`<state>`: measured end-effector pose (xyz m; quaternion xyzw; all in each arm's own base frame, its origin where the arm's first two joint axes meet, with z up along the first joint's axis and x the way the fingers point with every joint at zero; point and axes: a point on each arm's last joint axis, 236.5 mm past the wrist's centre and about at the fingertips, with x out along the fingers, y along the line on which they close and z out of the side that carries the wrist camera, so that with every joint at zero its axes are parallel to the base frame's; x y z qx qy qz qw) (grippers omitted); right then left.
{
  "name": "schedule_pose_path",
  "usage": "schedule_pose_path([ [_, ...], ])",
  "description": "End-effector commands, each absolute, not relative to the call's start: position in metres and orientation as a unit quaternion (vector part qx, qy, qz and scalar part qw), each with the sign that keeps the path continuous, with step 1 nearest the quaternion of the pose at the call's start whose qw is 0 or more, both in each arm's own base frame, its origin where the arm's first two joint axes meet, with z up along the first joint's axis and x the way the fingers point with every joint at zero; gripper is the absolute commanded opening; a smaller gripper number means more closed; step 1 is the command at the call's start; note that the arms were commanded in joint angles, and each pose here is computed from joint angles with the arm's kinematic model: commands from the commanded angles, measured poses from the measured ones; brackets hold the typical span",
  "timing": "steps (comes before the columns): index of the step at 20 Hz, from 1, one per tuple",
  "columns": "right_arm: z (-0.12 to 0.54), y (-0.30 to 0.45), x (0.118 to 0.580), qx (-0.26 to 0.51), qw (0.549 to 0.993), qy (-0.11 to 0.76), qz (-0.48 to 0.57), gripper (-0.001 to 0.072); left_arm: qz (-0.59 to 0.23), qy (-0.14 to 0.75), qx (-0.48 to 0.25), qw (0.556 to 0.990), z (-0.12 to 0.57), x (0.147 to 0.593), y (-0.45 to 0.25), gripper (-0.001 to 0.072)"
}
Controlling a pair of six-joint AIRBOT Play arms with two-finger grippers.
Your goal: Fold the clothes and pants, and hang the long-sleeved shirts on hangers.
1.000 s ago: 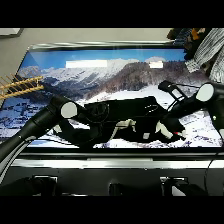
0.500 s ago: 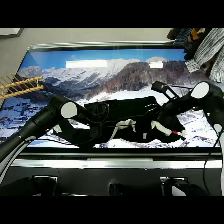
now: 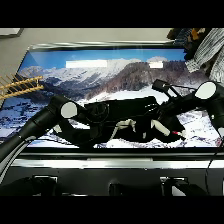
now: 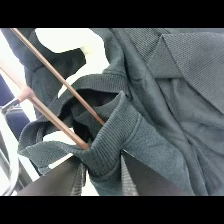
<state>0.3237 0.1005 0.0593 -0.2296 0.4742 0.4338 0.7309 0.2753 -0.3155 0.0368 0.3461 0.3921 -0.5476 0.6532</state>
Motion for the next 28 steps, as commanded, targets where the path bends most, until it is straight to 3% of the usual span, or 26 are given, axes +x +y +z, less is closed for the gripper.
schedule_pose_path([
  [1,0.059,0.104,0.325,-0.224,0.732,0.47,0.438,0.0254,-0.547,0.392,0.346,0.653,0.037,0.275,-0.315,0.0028],
  [16,0.072,0.124,0.325,-0.196,0.742,0.442,0.464,0.0261,-0.547,0.392,0.346,0.653,0.037,0.276,-0.316,0.0028],
  [22,0.057,0.128,0.314,-0.175,0.715,0.47,0.487,0.0254,-0.547,0.392,0.346,0.654,0.037,0.276,-0.316,0.0028],
  [23,0.057,0.128,0.315,-0.175,0.715,0.47,0.487,0.0195,-0.547,0.392,0.346,0.654,0.037,0.276,-0.316,0.0028],
  [24,0.058,0.128,0.314,-0.175,0.714,0.47,0.488,0.004,-0.547,0.392,0.346,0.653,0.037,0.275,-0.316,0.0028],
  [28,0.065,0.125,0.31,-0.186,0.717,0.465,0.485,0.004,-0.547,0.392,0.346,0.654,0.037,0.276,-0.316,0.0031],
])
